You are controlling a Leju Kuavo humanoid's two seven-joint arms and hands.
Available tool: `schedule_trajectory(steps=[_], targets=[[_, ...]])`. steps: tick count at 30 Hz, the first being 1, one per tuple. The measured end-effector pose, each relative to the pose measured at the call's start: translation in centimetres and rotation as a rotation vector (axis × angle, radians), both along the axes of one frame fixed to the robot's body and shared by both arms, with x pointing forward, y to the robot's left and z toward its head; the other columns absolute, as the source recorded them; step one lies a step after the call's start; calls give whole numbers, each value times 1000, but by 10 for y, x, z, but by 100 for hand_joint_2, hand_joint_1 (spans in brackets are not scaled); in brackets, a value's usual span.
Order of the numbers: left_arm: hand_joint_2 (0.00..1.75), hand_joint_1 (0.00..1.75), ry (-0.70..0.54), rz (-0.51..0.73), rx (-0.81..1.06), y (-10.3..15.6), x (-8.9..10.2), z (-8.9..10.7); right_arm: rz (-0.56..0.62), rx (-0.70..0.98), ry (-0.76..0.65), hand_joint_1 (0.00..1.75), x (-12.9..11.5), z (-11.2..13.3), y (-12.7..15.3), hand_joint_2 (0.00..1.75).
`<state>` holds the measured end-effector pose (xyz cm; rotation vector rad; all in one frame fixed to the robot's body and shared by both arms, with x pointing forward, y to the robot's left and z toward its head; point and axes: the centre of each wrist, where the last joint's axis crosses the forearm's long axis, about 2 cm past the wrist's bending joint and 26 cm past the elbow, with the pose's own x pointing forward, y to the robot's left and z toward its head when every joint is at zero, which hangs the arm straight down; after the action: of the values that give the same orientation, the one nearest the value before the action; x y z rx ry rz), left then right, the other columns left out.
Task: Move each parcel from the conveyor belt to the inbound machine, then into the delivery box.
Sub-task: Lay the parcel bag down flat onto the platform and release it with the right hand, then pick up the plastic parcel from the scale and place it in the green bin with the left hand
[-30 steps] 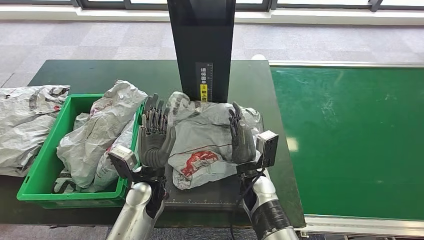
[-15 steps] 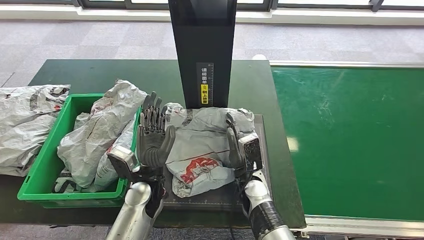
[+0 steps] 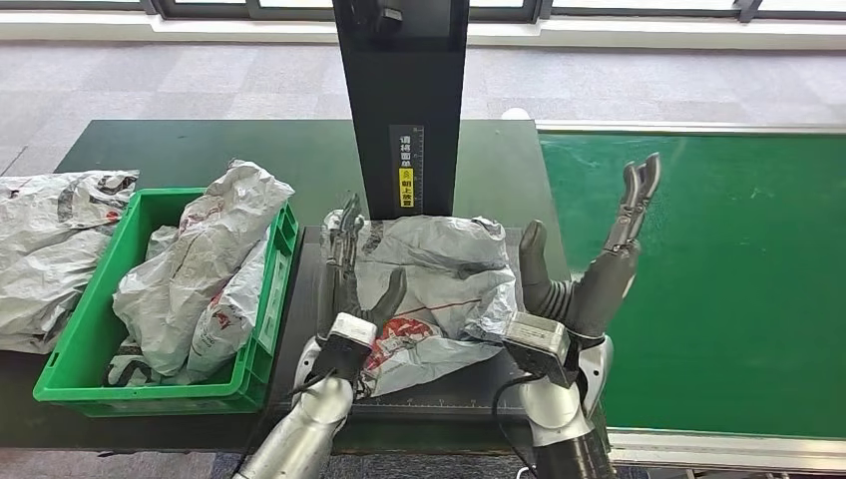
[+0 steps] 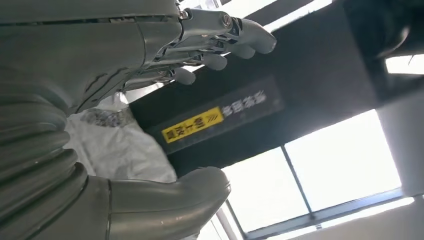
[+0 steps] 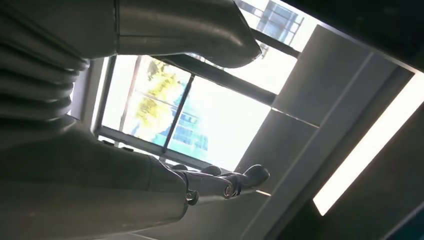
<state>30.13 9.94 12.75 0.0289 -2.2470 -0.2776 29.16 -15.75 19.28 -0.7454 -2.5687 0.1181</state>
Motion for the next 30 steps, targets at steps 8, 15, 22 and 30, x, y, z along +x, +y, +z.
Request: schedule_trajectory(steps=[8, 15, 22, 30], targets=[[175, 0, 106, 100, 322, -13, 6, -25, -88, -96, -127, 0, -9, 25, -14, 175], [175, 0, 253, 119, 506, -21, 9, -37, -114, -85, -147, 0, -11, 30, -21, 175], [175, 0, 397, 82, 684, -23, 7, -53, -119, -77, -146, 0, -11, 30, -23, 175], [175, 0, 438, 55, 744, -23, 5, -61, -121, -76, -145, 0, -11, 30, -24, 175]])
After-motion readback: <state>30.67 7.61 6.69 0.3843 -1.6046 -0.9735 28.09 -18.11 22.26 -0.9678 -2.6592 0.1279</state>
